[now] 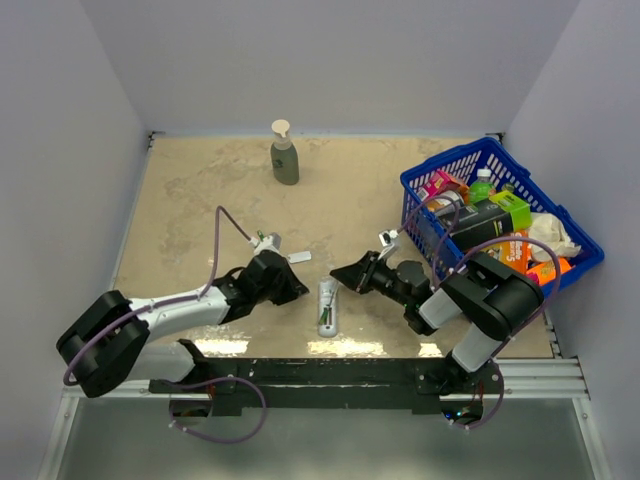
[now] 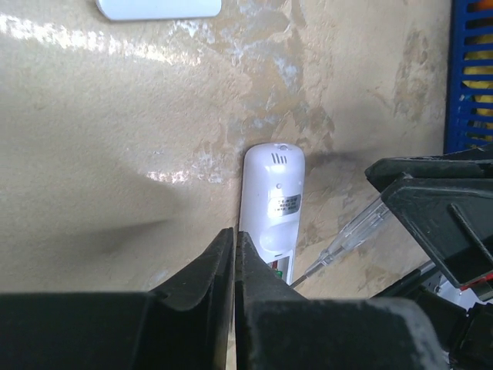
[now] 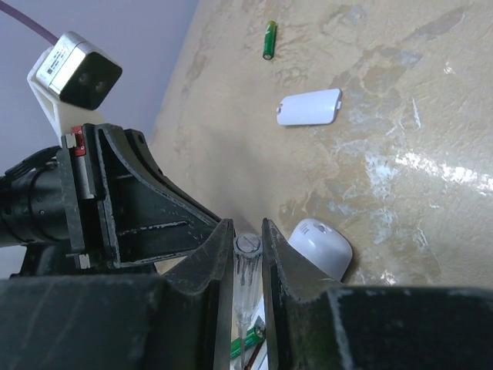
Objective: Unload the batteries from the remote control
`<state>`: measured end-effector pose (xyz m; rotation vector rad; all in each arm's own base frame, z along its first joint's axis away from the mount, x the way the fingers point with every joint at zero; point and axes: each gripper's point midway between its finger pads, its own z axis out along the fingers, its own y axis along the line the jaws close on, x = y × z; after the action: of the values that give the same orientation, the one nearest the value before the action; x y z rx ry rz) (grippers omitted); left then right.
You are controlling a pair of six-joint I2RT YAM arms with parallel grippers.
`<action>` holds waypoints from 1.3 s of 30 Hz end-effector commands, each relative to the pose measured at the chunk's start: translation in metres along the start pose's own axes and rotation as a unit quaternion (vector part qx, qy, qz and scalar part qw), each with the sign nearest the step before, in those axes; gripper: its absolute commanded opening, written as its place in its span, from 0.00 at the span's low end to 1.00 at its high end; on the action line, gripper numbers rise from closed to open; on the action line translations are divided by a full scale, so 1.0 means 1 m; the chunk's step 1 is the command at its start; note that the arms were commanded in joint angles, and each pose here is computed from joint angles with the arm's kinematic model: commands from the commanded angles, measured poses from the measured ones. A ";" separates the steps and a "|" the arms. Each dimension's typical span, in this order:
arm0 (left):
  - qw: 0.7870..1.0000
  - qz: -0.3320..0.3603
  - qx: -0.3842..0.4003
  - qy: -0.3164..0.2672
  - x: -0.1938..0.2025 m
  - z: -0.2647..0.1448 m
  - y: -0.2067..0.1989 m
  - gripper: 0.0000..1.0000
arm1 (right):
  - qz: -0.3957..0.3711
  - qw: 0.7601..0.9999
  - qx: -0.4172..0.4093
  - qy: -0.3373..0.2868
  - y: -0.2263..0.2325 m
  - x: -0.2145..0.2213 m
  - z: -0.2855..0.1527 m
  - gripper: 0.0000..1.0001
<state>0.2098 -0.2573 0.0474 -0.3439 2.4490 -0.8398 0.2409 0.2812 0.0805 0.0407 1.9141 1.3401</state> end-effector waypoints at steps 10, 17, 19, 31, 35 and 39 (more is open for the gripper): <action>1.000 0.010 -0.004 -0.026 -0.017 -0.014 0.012 0.14 | -0.014 1.000 -0.005 -0.021 0.014 -0.027 0.026 0.00; 0.998 0.002 -0.064 -0.026 -0.025 -0.021 0.045 0.16 | -0.023 0.999 -0.020 -0.020 0.026 -0.032 0.029 0.00; 0.991 -0.010 -0.117 -0.063 -0.044 -0.029 0.065 0.16 | -0.035 0.999 -0.019 -0.011 0.028 -0.031 0.029 0.00; 0.931 -0.107 -0.291 -0.192 -0.085 -0.090 0.135 0.00 | -0.143 0.989 -0.010 -0.026 0.074 -0.073 0.004 0.00; 0.936 -0.106 -0.291 -0.169 -0.074 -0.080 0.141 0.00 | -0.188 0.981 0.039 -0.025 0.069 -0.087 -0.002 0.00; 0.948 -0.094 -0.272 -0.137 -0.066 -0.069 0.134 0.00 | -0.209 0.973 0.098 0.009 0.060 -0.092 -0.010 0.00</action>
<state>0.2136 -0.0851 0.0391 -0.8601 2.3468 -0.0980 0.2683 0.2765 0.1877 -0.2077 1.8202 1.0661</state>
